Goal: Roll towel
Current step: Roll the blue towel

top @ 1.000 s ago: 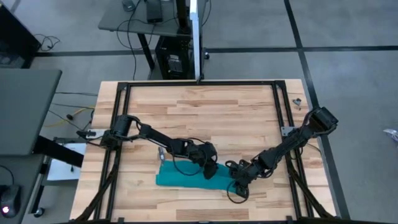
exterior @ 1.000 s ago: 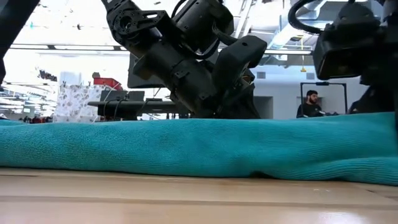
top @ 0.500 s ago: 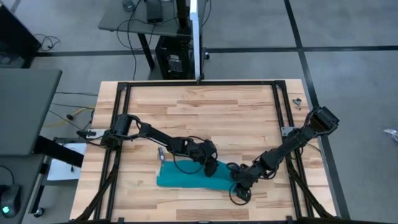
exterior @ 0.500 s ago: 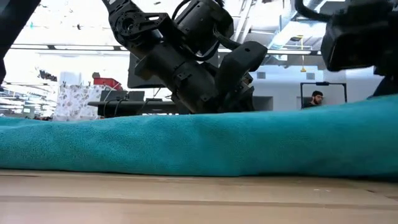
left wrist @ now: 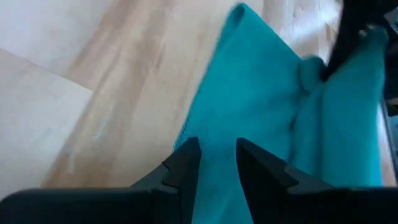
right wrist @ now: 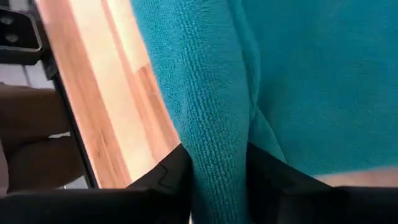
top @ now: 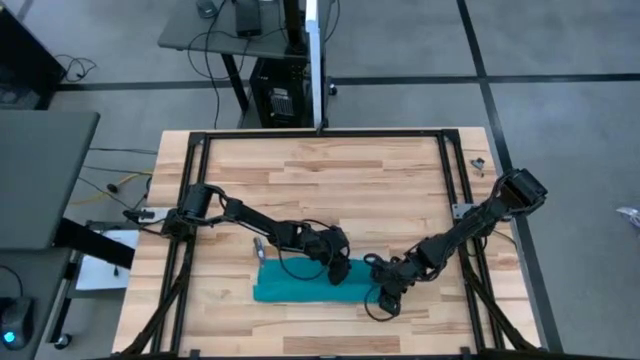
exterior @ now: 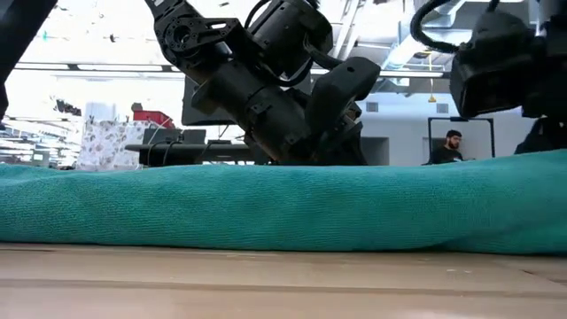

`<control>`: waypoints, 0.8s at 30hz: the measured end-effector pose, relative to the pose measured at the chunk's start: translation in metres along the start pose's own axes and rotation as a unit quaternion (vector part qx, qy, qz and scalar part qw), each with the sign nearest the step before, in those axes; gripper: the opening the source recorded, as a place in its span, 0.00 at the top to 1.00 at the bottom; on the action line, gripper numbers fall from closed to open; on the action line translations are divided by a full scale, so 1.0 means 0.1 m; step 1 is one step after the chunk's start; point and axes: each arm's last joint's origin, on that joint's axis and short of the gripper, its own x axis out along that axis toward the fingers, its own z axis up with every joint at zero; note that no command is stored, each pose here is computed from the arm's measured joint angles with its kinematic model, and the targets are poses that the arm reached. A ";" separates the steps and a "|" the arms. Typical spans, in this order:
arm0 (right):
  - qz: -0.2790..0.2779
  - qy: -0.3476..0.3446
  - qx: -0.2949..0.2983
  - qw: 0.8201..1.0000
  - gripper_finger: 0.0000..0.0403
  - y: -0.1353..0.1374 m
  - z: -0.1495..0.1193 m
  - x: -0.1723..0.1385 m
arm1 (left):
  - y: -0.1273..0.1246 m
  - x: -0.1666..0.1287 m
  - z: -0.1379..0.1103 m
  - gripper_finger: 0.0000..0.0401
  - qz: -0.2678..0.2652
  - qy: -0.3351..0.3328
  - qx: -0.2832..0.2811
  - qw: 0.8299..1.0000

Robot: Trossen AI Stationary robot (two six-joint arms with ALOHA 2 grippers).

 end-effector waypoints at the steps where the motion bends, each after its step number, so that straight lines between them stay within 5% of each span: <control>1: 0.008 -0.005 0.000 1.000 0.71 0.02 0.01 -0.03 | 0.00 0.00 0.00 0.76 -0.002 0.001 0.000 1.000; 7: 0.019 -0.019 0.009 1.000 0.55 0.01 0.09 -0.18 | -0.01 0.00 0.00 0.76 -0.008 0.003 0.011 1.000; 13: 0.012 -0.031 -0.001 0.999 0.40 -0.05 0.16 -0.38 | -0.06 -0.16 0.10 0.76 -0.003 0.004 0.082 0.997; 18: 0.056 -0.074 -0.024 0.995 0.39 0.04 0.20 -0.60 | -0.25 -0.56 0.30 0.76 0.012 0.019 0.145 0.989; 24: 0.122 -0.109 -0.052 0.985 0.42 0.27 0.12 -0.57 | -0.61 -1.09 0.12 0.76 0.011 0.104 0.158 0.982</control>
